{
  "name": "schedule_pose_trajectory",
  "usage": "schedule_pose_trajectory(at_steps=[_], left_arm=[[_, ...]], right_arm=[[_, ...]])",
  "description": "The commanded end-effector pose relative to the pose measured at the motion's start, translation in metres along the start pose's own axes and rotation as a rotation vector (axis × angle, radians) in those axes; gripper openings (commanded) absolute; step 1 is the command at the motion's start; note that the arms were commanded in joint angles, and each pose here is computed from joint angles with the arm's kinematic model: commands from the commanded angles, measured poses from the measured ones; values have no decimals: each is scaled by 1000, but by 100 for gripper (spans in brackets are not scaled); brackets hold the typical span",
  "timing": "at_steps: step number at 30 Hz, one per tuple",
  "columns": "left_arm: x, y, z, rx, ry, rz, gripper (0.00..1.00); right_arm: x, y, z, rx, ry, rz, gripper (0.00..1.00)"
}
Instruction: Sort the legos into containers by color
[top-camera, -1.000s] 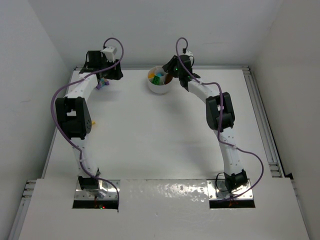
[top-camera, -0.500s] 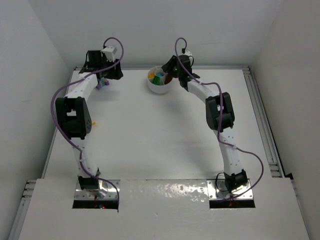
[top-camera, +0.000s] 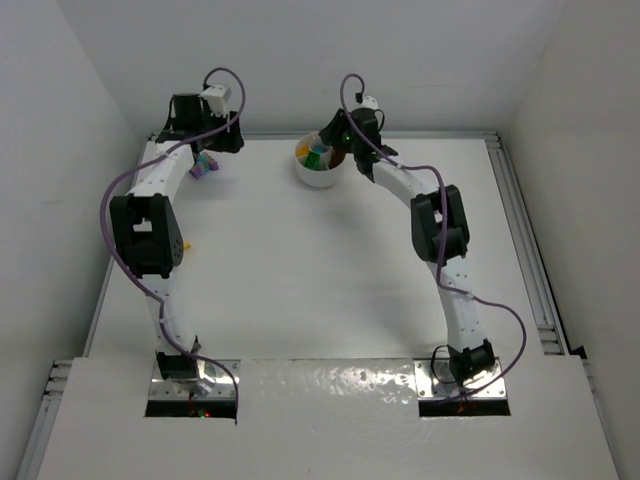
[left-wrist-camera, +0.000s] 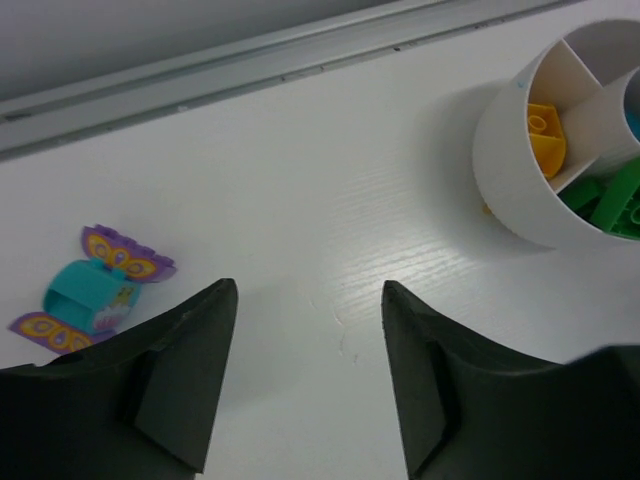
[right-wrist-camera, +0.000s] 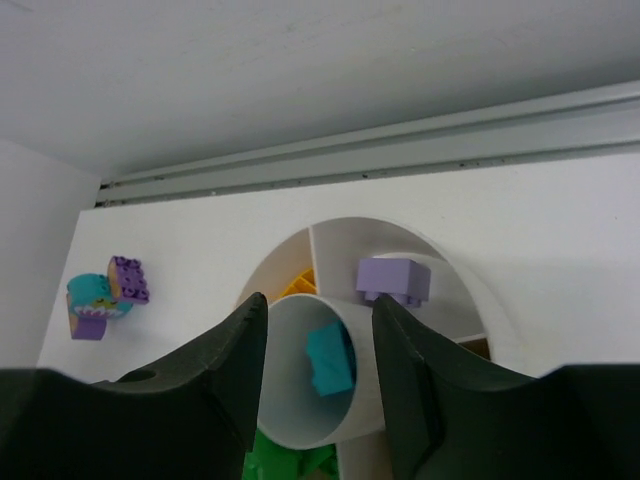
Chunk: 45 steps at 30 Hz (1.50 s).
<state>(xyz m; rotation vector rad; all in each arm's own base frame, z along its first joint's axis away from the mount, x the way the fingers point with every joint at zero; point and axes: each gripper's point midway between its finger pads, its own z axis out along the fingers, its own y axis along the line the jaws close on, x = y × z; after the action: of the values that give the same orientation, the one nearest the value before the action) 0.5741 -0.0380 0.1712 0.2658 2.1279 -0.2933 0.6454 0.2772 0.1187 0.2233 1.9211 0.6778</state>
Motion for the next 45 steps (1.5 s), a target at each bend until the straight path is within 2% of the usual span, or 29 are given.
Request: schedule_pose_trajectory(at_steps=[1, 5, 7, 8, 11, 13, 17, 20, 21, 22, 26, 28, 32, 33, 35, 36, 39, 41, 42, 45], left_arm=[[-32, 30, -13, -115, -67, 45, 61], [-25, 69, -25, -303, -23, 59, 73], [-18, 77, -29, -316, 11, 84, 76], [-18, 88, -35, -326, 18, 106, 81], [-8, 103, -52, -305, 94, 153, 88], [10, 109, -67, -287, 188, 182, 91], [48, 124, -107, -376, 408, 231, 88], [90, 129, -139, -370, 546, 204, 75], [99, 131, -147, -367, 558, 181, 71], [103, 142, -165, -393, 547, 130, 63], [144, 137, -189, -290, 589, 34, 56], [163, 125, -197, -219, 631, 82, 58], [183, 118, -209, -215, 675, 129, 68], [186, 121, -213, -252, 680, 96, 73], [192, 134, -221, -341, 683, 25, 78], [194, 144, -230, -395, 658, -74, 80], [192, 147, -240, -352, 527, -204, 82], [193, 136, -246, -299, 510, -157, 82], [211, 125, -245, -236, 542, -120, 82], [241, 111, -245, -187, 599, -100, 82]], right_arm=[[-96, 72, -43, -150, -201, -76, 46], [-116, 85, -62, -171, -248, -111, 48], [-121, 86, -67, -172, -255, -129, 51], [-128, 90, -74, -176, -267, -155, 52], [-132, 102, -90, -218, -248, -228, 62], [-122, 102, -99, -235, -204, -282, 67], [-110, 106, -124, -265, -111, -359, 71], [-95, 105, -141, -275, -41, -376, 67], [-88, 107, -148, -283, -24, -384, 65], [-82, 107, -151, -289, -6, -408, 64], [-51, 133, -161, -347, 47, -483, 64], [-32, 144, -166, -384, 97, -484, 64], [-4, 159, -171, -438, 164, -471, 62], [3, 161, -172, -440, 182, -471, 62], [13, 167, -177, -454, 204, -482, 62], [18, 168, -180, -461, 220, -500, 62], [29, 172, -188, -476, 245, -530, 63], [32, 171, -191, -475, 253, -525, 63], [33, 170, -192, -474, 257, -525, 63], [35, 167, -192, -469, 261, -527, 63]])
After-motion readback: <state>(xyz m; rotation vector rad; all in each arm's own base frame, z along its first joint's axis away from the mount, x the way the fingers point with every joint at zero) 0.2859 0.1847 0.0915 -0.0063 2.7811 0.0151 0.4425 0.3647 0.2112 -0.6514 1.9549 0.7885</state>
